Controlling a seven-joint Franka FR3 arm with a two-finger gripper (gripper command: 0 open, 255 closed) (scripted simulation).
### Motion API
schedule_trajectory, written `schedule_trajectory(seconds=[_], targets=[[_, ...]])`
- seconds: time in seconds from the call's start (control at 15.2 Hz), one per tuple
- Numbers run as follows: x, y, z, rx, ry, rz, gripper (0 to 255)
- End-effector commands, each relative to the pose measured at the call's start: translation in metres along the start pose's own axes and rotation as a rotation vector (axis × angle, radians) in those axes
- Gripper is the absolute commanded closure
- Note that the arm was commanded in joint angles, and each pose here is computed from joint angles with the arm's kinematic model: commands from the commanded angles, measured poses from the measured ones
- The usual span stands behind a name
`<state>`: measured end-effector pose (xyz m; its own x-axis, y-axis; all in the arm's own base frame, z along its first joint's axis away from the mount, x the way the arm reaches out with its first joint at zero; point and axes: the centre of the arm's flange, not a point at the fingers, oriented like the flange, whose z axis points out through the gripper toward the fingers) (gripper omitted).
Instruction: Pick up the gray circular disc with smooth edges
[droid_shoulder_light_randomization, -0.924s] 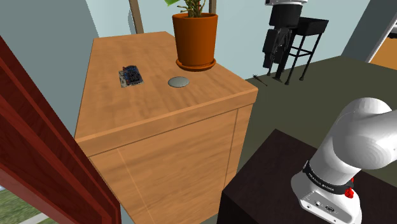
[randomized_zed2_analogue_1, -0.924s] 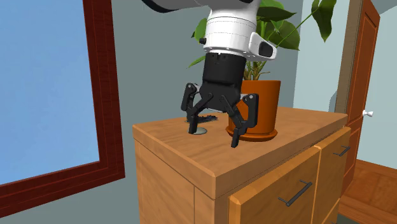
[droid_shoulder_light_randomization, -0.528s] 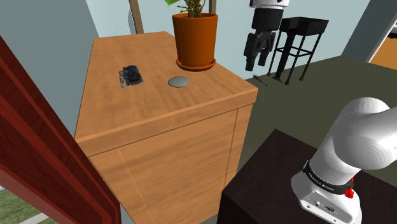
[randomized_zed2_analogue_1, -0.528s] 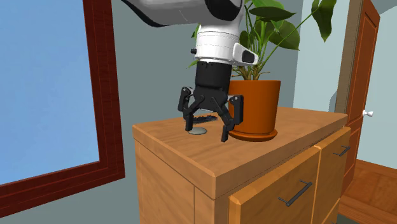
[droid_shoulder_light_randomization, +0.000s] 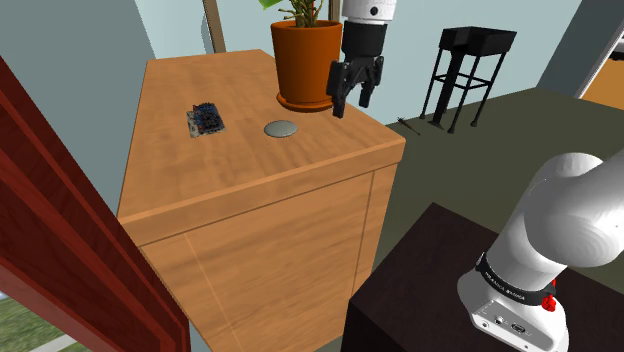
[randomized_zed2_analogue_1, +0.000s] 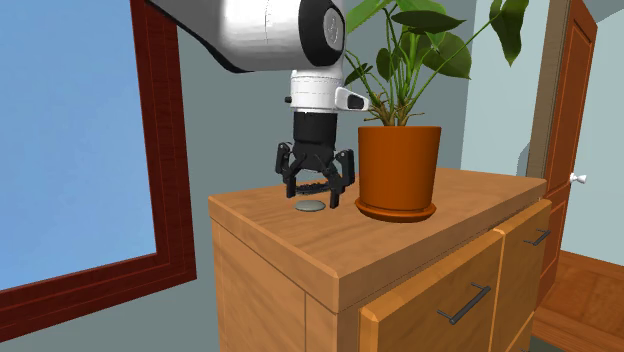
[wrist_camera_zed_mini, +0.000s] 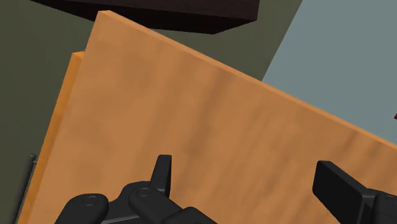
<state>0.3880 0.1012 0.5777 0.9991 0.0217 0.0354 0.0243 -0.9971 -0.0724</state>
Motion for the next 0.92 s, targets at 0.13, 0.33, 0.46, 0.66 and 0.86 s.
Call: schedule_trajectory(seconds=[0.13, 0.33, 0.46, 0.66, 0.86], targets=[[0.038, -0.036, 0.009, -0.018, 0.033, 0.008, 0], [0.065, -0.062, 0.015, -0.033, 0.057, 0.014, 0], [0.083, -0.08, 0.019, -0.043, 0.073, 0.017, 0], [0.097, -0.093, 0.028, -0.051, 0.085, 0.02, 0], [0.097, -0.092, 0.043, -0.051, 0.085, 0.02, 0]])
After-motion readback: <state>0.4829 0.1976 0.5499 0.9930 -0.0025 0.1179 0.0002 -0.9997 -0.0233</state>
